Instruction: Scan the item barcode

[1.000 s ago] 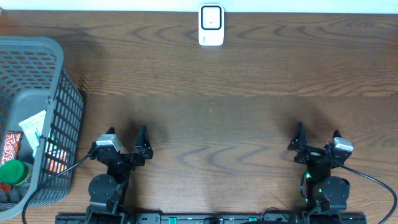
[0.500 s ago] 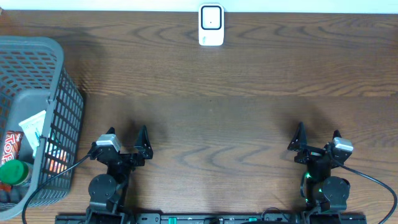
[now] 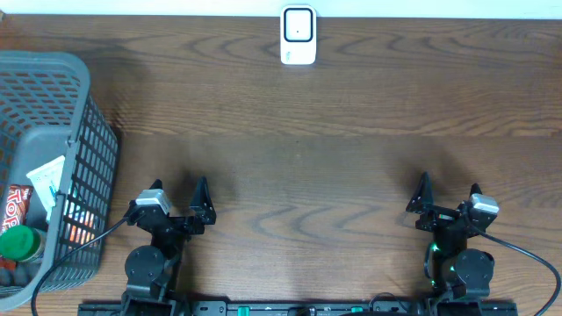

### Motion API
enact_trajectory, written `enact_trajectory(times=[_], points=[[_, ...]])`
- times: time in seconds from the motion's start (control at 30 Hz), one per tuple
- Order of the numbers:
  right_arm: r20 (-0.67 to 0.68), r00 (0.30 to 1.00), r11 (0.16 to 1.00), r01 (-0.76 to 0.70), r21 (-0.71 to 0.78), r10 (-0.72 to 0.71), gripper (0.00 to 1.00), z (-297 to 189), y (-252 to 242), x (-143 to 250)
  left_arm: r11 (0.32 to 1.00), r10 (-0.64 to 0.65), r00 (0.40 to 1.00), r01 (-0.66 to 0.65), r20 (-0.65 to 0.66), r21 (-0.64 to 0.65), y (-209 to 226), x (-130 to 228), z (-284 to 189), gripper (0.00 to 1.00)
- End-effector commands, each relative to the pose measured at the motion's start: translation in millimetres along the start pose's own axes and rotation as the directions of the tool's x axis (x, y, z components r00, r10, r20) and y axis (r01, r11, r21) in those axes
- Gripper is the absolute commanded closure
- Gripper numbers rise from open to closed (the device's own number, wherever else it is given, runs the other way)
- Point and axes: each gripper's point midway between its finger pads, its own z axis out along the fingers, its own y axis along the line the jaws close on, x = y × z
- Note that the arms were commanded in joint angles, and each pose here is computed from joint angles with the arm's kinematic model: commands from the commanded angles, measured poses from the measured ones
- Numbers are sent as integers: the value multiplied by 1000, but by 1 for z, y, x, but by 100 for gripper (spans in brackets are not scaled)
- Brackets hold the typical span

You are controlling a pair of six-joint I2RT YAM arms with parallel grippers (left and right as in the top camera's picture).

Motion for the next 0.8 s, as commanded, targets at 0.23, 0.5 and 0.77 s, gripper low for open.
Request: enact_trajectory(times=[0.23, 0.5, 0.77], points=[[-1, 1000, 1000, 14, 7, -14, 1, 0, -2, 1, 1000, 13, 998, -14, -54, -22, 7, 18, 1, 2], [-1, 1000, 1000, 14, 7, -14, 1, 0, -2, 1, 1000, 13, 998, -14, -54, -22, 7, 18, 1, 2], [-1, 1000, 1000, 14, 7, -14, 1, 0, -2, 1, 1000, 13, 998, -14, -53, -21, 6, 18, 1, 2]])
